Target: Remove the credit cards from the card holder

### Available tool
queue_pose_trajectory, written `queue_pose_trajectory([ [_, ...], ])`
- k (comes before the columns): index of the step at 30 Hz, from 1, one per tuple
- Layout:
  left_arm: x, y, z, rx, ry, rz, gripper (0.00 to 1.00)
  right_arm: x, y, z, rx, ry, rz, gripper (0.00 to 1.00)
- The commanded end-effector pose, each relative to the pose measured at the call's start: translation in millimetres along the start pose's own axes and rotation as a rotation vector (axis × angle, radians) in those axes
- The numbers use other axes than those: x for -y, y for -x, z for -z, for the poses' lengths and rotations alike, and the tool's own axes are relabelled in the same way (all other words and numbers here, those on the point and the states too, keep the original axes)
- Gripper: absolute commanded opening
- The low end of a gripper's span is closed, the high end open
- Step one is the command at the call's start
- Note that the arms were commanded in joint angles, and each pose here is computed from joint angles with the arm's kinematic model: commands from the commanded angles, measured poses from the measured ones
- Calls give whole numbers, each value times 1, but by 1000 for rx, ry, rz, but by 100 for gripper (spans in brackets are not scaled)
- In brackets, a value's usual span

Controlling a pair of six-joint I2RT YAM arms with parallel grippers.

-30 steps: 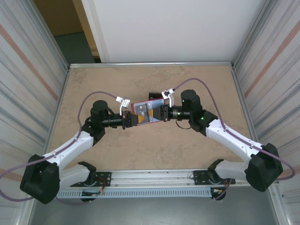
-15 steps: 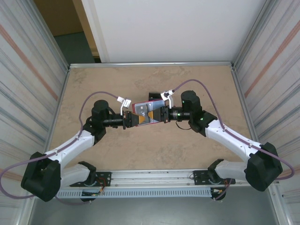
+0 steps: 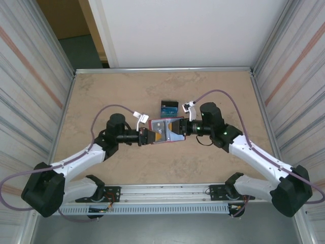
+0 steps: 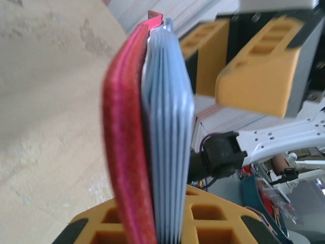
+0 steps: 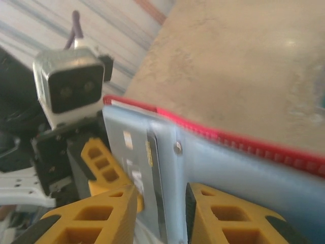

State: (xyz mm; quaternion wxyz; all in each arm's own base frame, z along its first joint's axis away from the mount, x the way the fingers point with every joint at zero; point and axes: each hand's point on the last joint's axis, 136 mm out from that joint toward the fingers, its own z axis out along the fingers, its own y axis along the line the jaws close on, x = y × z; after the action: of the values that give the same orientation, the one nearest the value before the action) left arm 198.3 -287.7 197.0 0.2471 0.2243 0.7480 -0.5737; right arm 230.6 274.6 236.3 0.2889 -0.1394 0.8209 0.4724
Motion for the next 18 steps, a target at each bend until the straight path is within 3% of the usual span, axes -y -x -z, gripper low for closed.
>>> queue_pose_trajectory([
  [1, -16, -23, -14, -42, 54, 48, 7, 22, -3, 20, 40, -147, 4, 34],
  [7, -42, -50, -32, -74, 72, 185, 7, 29, -3, 40, 89, -223, 7, 39],
  [18, -84, -64, -53, -119, 115, 324, 10, 44, -6, 30, 61, -278, -28, 41],
])
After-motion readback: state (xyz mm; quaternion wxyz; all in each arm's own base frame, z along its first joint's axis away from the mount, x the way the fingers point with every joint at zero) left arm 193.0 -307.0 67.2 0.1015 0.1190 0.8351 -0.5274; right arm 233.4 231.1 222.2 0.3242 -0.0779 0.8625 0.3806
